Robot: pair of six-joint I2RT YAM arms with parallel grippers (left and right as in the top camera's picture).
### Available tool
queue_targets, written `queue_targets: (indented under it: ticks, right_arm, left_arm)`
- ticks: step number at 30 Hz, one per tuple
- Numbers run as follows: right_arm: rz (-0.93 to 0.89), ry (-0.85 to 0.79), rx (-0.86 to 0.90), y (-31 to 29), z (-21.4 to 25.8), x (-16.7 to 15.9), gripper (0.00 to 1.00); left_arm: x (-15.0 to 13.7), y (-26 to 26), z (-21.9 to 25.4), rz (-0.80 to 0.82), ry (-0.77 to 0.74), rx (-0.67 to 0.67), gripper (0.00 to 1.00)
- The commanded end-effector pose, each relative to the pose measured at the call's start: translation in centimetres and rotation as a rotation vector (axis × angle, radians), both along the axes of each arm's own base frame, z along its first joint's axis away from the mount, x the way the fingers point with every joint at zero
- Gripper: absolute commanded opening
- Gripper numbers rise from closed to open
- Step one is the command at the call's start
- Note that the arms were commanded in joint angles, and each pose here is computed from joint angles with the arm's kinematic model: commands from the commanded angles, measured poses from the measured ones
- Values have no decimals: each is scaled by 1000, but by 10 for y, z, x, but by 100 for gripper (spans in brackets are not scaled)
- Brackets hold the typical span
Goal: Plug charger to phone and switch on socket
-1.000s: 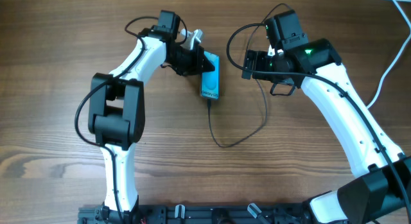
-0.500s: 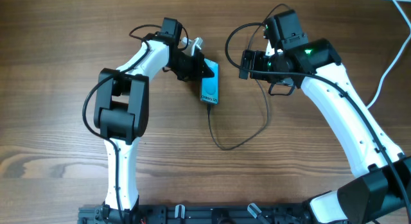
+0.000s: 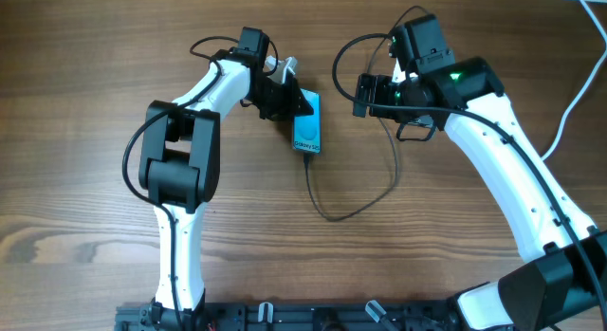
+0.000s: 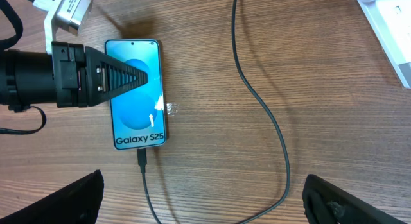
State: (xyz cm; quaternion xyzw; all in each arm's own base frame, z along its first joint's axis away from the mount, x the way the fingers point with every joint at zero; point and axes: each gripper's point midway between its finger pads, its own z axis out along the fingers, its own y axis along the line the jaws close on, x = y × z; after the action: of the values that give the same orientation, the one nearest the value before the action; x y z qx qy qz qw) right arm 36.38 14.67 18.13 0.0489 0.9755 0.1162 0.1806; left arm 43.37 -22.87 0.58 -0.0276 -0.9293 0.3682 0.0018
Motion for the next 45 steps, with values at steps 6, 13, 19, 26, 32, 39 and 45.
queue_targets:
  ticks: [6, 13, 19, 26, 32, 39, 45]
  right_arm:
    - [2, -22, 18, 2, 11, 0, 100]
    - [2, -17, 15, 1, 10, -1, 100]
    - [-9, -9, -12, -4, 8, -3, 100]
    - [-12, 6, -30, -7, 6, -7, 100]
    - [-19, 4, -71, -16, 5, -6, 100]
    - [-73, 2, -126, -44, 4, 0, 100]
    - [-169, -3, -118, -98, 12, 13, 100]
  left_arm:
    - [0, 22, -21, 26, 9, 144, 24]
    - [0, 31, -28, 35, 8, 210, 24]
    - [0, 34, -29, 35, 6, 229, 30]
    - [-4, 52, -38, 46, 17, 339, 31]
    - [-7, 55, -35, 47, 27, 349, 49]
    - [11, 69, 27, 101, -78, 320, 100]
    - [25, 85, 128, 178, -296, 272, 100]
